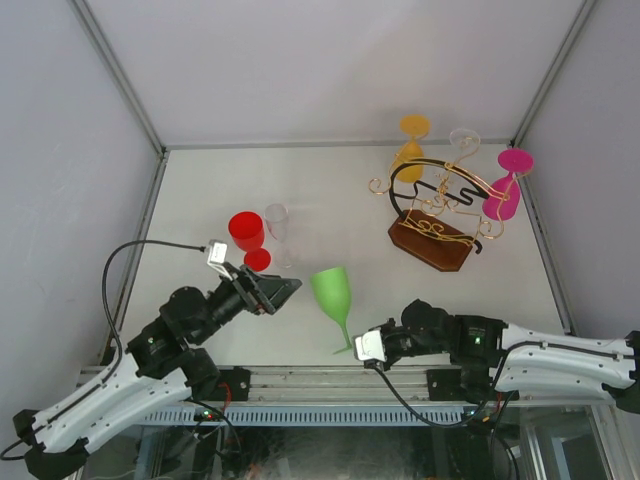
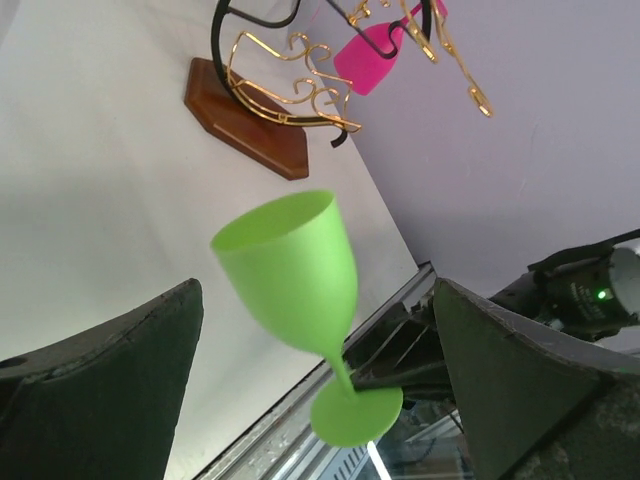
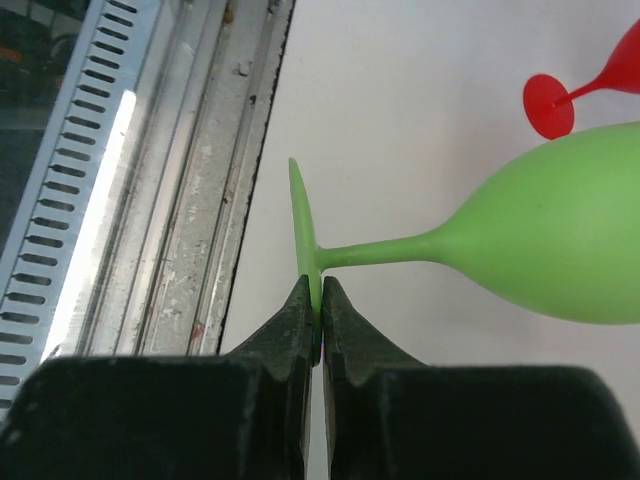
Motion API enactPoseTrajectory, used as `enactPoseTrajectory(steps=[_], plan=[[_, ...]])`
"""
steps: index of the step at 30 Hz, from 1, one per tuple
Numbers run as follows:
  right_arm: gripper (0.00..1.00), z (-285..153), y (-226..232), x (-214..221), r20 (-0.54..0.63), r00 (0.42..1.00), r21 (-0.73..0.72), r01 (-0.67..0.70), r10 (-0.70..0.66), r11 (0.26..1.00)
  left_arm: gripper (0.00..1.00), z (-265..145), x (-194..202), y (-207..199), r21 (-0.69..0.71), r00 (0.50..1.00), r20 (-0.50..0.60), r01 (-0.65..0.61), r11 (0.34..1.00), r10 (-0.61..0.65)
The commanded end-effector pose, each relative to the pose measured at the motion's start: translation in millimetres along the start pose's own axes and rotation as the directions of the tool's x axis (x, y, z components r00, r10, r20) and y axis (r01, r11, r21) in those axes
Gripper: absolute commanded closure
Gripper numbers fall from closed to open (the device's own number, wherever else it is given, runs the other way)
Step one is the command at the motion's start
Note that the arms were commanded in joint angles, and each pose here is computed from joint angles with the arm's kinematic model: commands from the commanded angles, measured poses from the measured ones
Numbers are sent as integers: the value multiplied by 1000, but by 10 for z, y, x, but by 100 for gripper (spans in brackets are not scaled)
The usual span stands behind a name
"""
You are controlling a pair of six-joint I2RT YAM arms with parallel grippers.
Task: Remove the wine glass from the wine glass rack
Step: Place the wine glass at the center of the board.
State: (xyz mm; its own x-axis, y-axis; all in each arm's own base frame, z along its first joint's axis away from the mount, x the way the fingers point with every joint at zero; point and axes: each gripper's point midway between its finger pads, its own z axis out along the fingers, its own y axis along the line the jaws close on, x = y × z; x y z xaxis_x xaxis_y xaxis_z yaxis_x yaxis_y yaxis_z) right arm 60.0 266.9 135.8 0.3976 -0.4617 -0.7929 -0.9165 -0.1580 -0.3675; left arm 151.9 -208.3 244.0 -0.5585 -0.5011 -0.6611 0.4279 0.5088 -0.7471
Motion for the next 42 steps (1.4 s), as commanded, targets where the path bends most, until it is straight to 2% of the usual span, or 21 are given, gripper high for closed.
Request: enactPoseTrajectory(steps=[1, 3, 5, 8, 11, 15, 19, 23, 28, 31, 35, 42], plan=[[100, -42, 109, -254, 123, 991, -64, 56, -48, 996, 0, 81, -350, -371, 49, 999, 45, 25, 999, -27], [100, -52, 164, -274, 137, 990, -91, 52, -39, 995, 0, 181, -334, -375, 50, 999, 5, 43, 998, -43], [100, -71, 204, -282, 144, 989, -109, 51, -35, 993, 0, 251, -317, -504, 135, 997, -41, 77, 988, -72], [100, -90, 255, -286, 151, 988, -133, 48, -27, 990, 0, 289, -350, -657, 248, 994, -50, 102, 963, -92], [100, -104, 266, -299, 158, 987, -137, 53, -31, 989, 0, 301, -313, -709, 290, 994, -70, 104, 951, -87], [100, -105, 235, -329, 189, 980, -111, 78, -56, 991, 0, 323, -132, -728, 312, 984, -168, 108, 944, -57], [100, -64, 31, -316, 211, 972, 23, 101, -104, 995, 1, 298, -39, -816, 341, 969, -248, 107, 934, -20], [100, -44, -160, -265, 211, 963, 157, 138, -170, 978, 0, 305, -43, -775, 284, 955, -293, 44, 958, 43], [100, -48, -122, -263, 216, 956, 148, 169, -199, 974, 0, 312, -183, -733, 232, 940, -324, -28, 972, 105], [100, -38, -56, -272, 224, 956, 109, 168, -189, 980, 1, 310, -205, -694, 230, 910, -378, -88, 969, 172], [100, -35, 28, -289, 234, 955, 58, 172, -181, 983, 3, 304, -125, -522, 183, 828, -498, -191, 964, 259], [100, -43, 27, -296, 233, 954, 58, 179, -188, 982, 10, 260, 84, -621, 311, 738, -599, -142, 940, 310]])
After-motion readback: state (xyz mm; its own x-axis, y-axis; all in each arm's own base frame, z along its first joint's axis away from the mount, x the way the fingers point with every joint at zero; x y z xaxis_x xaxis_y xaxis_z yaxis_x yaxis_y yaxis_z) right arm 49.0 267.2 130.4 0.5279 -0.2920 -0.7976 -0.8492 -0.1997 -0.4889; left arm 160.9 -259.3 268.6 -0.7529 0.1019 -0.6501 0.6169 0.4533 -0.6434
